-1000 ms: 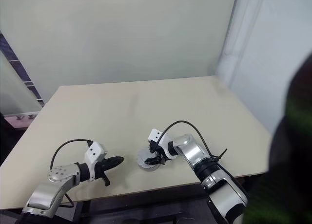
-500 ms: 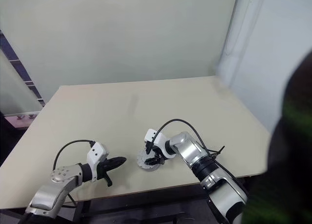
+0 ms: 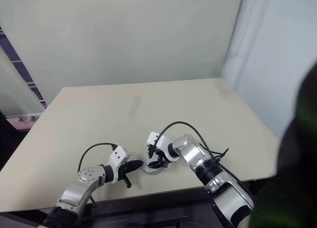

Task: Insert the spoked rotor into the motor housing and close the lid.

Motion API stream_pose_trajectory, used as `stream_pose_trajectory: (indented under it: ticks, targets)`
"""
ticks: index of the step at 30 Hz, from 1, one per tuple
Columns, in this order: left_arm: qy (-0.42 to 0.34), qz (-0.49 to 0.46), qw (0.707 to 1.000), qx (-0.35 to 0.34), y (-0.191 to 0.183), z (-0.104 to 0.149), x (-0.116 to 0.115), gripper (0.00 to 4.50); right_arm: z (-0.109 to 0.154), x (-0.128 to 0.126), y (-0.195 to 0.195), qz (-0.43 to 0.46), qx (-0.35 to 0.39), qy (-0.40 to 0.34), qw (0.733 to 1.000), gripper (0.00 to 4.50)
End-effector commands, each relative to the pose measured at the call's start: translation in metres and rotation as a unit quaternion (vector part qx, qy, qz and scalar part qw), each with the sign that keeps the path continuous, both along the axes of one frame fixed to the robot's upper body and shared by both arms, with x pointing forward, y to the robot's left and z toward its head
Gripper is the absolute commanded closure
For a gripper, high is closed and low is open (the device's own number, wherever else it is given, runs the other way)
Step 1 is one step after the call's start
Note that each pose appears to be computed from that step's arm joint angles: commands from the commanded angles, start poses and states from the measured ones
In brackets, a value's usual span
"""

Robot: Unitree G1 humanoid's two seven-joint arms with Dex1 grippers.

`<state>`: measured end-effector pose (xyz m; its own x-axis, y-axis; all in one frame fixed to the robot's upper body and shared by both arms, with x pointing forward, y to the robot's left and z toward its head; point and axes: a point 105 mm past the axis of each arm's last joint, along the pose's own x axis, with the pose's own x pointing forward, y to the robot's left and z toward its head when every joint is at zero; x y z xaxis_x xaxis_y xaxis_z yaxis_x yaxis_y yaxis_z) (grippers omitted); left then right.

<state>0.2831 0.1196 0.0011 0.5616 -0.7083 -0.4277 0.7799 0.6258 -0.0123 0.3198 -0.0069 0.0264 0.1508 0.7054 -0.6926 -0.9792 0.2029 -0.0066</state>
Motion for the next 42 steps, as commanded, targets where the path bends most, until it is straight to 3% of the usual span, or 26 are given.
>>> stream_pose_trajectory:
  ticks: [1, 7, 15, 19, 34, 37, 42]
  targets:
    - [0.002, -0.011, 1.0, 0.015, -0.004, -0.007, 0.001, 4.5, -0.006, -0.004, -0.007, 0.0, -0.019, 0.007, 1.0, 1.23]
    - [0.002, -0.017, 1.0, 0.014, -0.008, -0.009, 0.003, 4.5, -0.006, -0.004, -0.01, -0.002, -0.023, 0.005, 1.0, 1.23]
    - [0.002, -0.023, 1.0, 0.015, -0.01, -0.01, 0.004, 4.5, 0.006, -0.002, -0.005, -0.034, 0.043, 0.038, 0.998, 1.23]
    - [0.003, -0.025, 1.0, 0.014, -0.011, -0.011, 0.001, 4.5, 0.017, 0.0, -0.003, -0.047, 0.083, 0.052, 0.994, 0.04]
    - [0.001, -0.031, 0.999, 0.014, -0.014, -0.01, 0.004, 4.5, 0.041, 0.02, -0.017, -0.135, 0.168, 0.077, 0.973, 0.04]
    - [0.0, -0.033, 0.999, 0.015, -0.014, -0.01, 0.005, 4.5, 0.043, 0.03, -0.027, -0.192, 0.184, 0.091, 0.96, 0.04]
    - [-0.003, -0.036, 0.999, 0.015, -0.015, -0.009, 0.005, 4.5, 0.022, 0.044, -0.062, -0.359, 0.171, 0.189, 0.898, 0.04]
